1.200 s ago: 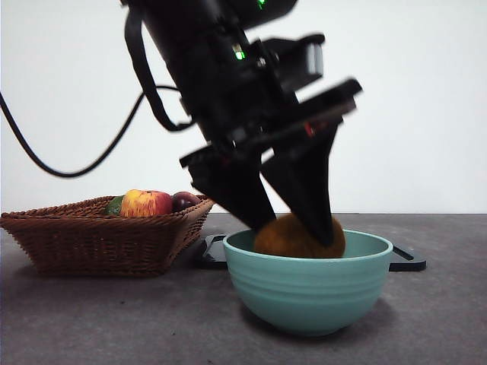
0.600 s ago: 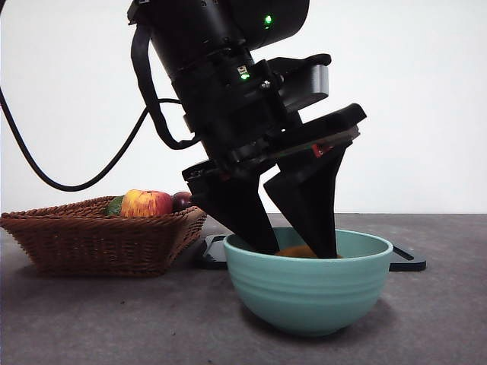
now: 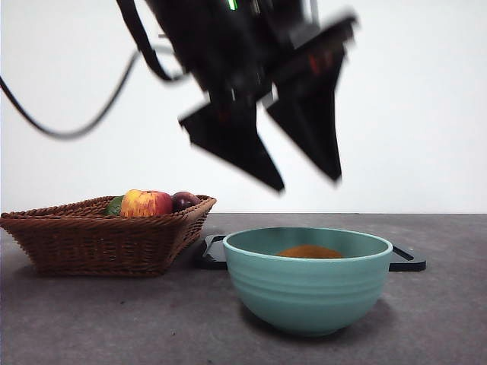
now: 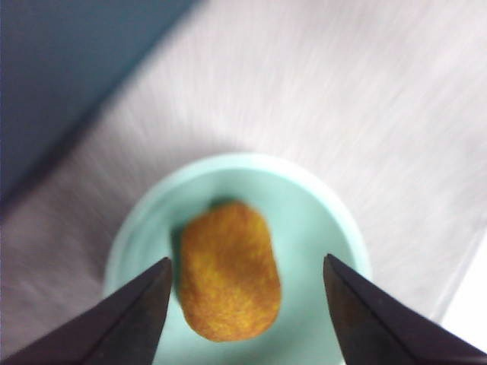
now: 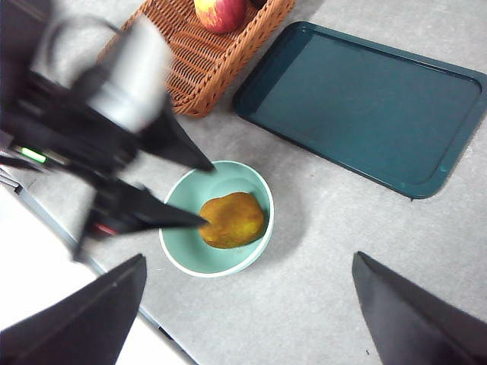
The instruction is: Pick up the wifruite, put it on the bowl, pick up the plate, put it on desk
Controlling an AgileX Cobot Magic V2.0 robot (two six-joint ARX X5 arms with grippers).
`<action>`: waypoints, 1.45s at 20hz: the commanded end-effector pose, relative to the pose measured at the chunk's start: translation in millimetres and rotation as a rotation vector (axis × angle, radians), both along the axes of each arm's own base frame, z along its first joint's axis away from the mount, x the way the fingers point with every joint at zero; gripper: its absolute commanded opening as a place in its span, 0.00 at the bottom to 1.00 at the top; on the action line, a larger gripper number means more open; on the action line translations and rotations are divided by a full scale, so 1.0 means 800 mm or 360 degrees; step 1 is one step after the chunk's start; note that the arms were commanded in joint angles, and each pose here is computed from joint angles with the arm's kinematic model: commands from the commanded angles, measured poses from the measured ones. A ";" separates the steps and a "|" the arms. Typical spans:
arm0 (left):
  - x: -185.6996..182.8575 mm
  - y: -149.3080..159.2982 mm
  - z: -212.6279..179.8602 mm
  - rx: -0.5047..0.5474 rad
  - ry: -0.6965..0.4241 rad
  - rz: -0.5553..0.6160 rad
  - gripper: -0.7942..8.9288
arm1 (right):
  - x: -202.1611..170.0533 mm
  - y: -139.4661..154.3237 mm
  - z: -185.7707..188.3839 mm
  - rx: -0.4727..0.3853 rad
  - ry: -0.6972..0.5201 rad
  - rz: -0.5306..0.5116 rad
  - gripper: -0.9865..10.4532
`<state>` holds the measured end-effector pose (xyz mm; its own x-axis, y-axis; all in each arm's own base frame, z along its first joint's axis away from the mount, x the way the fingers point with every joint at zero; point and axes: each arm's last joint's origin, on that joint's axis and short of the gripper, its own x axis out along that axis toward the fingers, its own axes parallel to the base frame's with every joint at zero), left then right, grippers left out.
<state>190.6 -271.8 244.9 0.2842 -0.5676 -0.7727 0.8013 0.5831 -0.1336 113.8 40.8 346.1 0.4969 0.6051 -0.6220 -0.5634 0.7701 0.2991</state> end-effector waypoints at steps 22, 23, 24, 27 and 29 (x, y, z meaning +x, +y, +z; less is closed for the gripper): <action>-0.066 0.193 0.120 -0.0423 -0.0140 0.0362 0.41 | 0.000 0.001 0.007 0.0007 -0.0026 0.0009 0.46; -0.069 0.194 0.111 -0.0423 -0.0095 0.0331 0.41 | 0.000 0.001 0.007 0.0007 -0.0026 0.0009 0.46; -0.072 0.195 0.102 -0.0428 -0.0042 0.0288 0.41 | 0.000 0.001 0.007 0.0007 -0.0025 0.0009 0.46; -0.076 0.193 0.082 -0.0455 0.0118 0.0160 0.41 | 0.000 0.001 0.006 0.0007 -0.0023 0.0009 0.46; -0.077 0.192 0.078 -0.0463 0.0154 0.0115 0.41 | 0.000 0.001 0.006 0.0007 -0.0022 0.0009 0.46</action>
